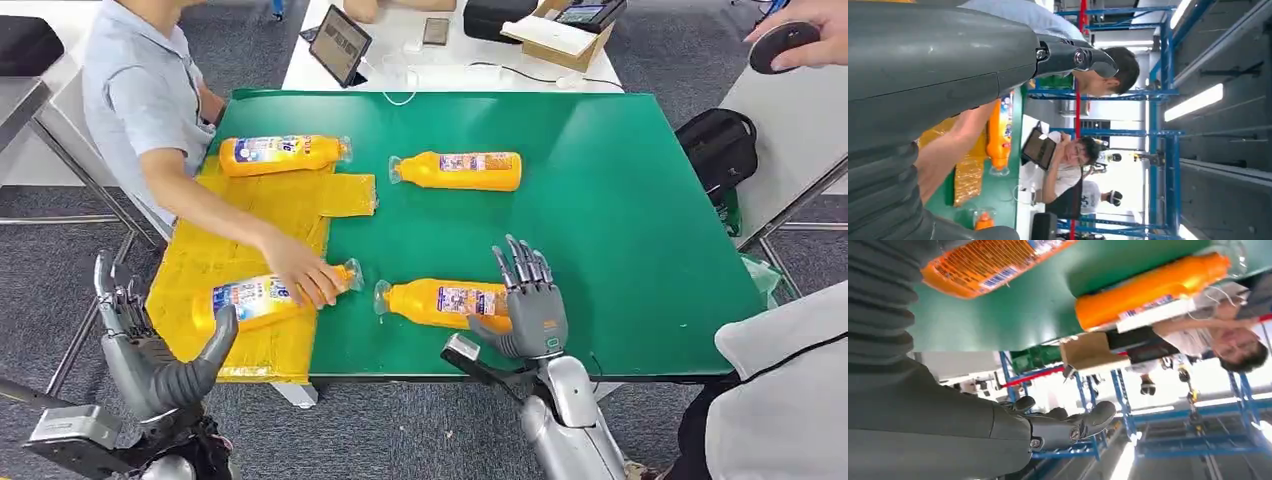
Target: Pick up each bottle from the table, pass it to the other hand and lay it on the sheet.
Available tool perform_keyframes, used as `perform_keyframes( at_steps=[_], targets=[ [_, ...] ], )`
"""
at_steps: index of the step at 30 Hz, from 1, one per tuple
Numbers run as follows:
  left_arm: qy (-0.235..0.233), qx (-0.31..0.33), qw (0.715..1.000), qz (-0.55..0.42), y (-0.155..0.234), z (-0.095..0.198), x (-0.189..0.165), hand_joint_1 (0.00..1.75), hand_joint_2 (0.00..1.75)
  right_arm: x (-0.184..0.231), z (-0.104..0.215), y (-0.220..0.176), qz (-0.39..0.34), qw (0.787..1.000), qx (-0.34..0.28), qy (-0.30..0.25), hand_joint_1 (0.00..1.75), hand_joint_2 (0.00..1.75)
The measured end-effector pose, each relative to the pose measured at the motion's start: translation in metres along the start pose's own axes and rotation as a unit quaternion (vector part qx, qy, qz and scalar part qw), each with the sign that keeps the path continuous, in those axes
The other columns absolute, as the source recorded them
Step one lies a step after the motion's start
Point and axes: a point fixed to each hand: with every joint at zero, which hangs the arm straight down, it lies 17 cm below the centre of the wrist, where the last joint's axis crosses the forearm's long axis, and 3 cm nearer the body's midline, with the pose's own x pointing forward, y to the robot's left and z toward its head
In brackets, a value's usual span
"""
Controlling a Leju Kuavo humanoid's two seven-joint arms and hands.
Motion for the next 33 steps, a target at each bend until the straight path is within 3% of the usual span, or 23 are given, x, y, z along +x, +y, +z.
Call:
perform_keyframes(
  at_steps=[13,19,30,31,32,33],
  targets=[
    [0.023,-0.021,0.999,-0.009,-0.016,0.001,-0.018,0.00,1.75,-0.029,-0.004,0.046,-0.003,0.996,0.074,0.040,0.00,1.75],
    [0.022,-0.035,0.999,-0.009,-0.027,0.001,-0.019,0.00,1.75,-0.027,0.001,0.089,-0.010,0.984,0.169,0.061,0.00,1.75],
    [0.023,-0.048,0.999,-0.010,-0.036,0.003,-0.018,0.00,1.75,-0.025,-0.009,0.102,0.010,0.976,0.206,0.067,0.00,1.75],
    [0.023,-0.050,0.998,-0.010,-0.037,0.004,-0.018,0.00,1.75,-0.025,-0.009,0.103,0.010,0.975,0.211,0.068,0.35,1.75],
    [0.024,-0.053,0.998,-0.008,-0.039,0.004,-0.018,0.00,1.75,-0.025,-0.010,0.105,0.008,0.974,0.217,0.068,1.40,1.75],
    [0.027,-0.058,0.998,-0.003,-0.042,0.005,-0.018,0.00,1.75,-0.024,-0.010,0.107,0.004,0.972,0.225,0.069,1.68,1.75]
  ],
)
